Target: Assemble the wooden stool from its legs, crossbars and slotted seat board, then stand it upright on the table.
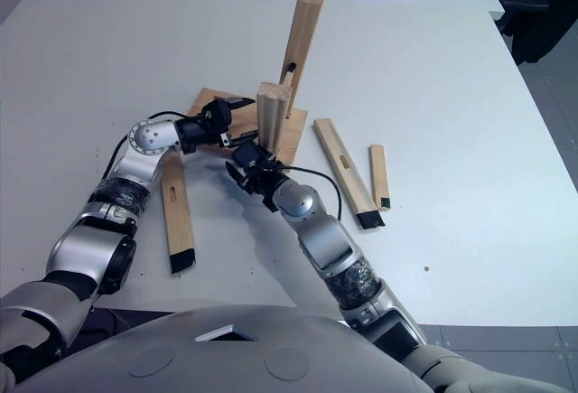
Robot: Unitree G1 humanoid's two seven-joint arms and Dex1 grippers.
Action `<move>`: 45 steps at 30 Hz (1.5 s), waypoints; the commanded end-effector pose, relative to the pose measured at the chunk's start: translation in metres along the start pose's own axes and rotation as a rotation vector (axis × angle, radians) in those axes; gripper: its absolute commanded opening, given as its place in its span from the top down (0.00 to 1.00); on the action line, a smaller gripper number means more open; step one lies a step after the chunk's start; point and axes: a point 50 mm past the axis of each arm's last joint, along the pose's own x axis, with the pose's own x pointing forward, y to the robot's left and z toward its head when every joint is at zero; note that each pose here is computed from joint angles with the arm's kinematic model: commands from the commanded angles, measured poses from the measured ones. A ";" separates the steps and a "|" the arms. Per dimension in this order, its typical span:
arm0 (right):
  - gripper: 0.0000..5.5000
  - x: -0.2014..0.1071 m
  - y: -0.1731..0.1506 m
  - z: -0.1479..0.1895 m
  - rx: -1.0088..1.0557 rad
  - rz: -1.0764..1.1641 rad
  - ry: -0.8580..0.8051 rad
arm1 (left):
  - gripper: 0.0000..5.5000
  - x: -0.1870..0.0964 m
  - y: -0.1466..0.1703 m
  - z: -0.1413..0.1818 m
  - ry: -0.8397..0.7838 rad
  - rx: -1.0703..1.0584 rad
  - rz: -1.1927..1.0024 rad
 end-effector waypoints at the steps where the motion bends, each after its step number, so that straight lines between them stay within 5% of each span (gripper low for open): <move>1: 0.50 -0.022 -0.020 0.022 0.033 -0.070 -0.101 | 0.38 -0.005 0.013 0.007 0.001 0.014 0.028; 12: 0.50 -0.057 -0.061 0.012 0.021 -0.199 -0.055 | 0.38 -0.037 0.058 0.024 0.006 0.016 0.211; 22: 0.50 -0.062 -0.047 0.031 -0.016 -0.055 -0.135 | 0.38 -0.014 0.089 0.028 0.175 0.231 0.412; 32: 0.50 -0.076 -0.048 0.061 -0.062 -0.008 -0.229 | 0.38 -0.018 0.055 -0.017 0.504 0.460 0.076; 45: 0.50 -0.097 -0.066 0.050 -0.059 -0.104 -0.168 | 0.38 -0.032 0.023 -0.016 0.288 0.240 -0.290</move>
